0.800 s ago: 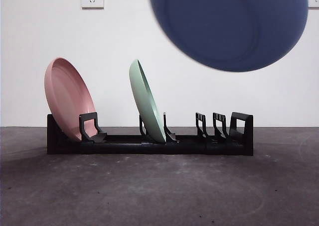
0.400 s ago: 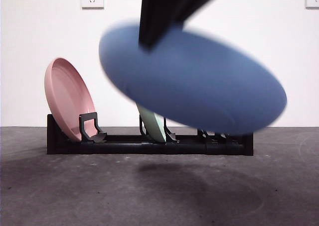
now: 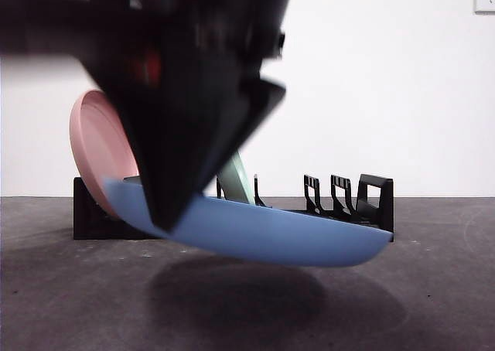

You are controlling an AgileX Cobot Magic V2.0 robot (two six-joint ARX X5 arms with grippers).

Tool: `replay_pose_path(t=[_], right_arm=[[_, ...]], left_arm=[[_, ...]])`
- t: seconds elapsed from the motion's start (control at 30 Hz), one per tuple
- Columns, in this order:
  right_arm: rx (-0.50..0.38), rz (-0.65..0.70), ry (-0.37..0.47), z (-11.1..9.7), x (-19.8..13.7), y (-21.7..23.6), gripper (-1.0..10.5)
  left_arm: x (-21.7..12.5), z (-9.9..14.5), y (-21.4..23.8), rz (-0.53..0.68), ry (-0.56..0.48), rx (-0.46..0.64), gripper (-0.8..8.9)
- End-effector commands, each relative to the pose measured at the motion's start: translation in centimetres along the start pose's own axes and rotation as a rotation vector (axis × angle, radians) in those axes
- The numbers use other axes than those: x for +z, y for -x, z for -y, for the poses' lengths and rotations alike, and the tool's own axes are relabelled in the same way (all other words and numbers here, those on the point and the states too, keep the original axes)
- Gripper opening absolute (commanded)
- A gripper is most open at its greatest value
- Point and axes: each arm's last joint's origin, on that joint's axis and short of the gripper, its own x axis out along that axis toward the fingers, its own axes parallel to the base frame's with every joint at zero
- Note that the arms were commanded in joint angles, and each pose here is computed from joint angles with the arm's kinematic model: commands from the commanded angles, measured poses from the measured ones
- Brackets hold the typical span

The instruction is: Place the plate

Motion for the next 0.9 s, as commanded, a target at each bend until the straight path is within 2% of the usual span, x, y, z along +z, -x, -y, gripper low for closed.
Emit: replay_pose_path(t=[0.03,0.4,0.47,0.6,0.67,0.77,0.9], right_arm=[[-0.012,-0.013,-0.004,-0.8,0.2,-1.0,0.1],[-0.011,-0.039,-0.011,-1.4,0.1,-2.4,0.2],[-0.012,-0.039,-0.012,-1.4,0.1,-2.4,0.9],[-0.011,-0.045,-0.028,-0.9,0.2,-2.4,3.1],[0.01,-0.051,-0.038,-0.5,0.3,-2.0,3.6],[0.056,-0.035,-0.071,0.8,0.7,-1.0,3.7],[0.185,0.012,-0.139,3.5,1.0,1.2,3.6]], left_arm=[[0.6,0.3,0.3,0.022,-0.031,-0.003,5.31],[0.6,0.2,0.3,0.023,-0.032,-0.003,5.31],[0.6,0.2,0.3,0.023,-0.032,-0.003,5.31],[0.6,0.2,0.3,0.023,-0.033,-0.003,5.31],[0.6,0.2,0.3,0.023,-0.036,-0.003,5.31],[0.6,0.2,0.3,0.023,-0.04,-0.003,5.31],[0.6,0.3,0.3,0.024,-0.046,-0.003,5.31]])
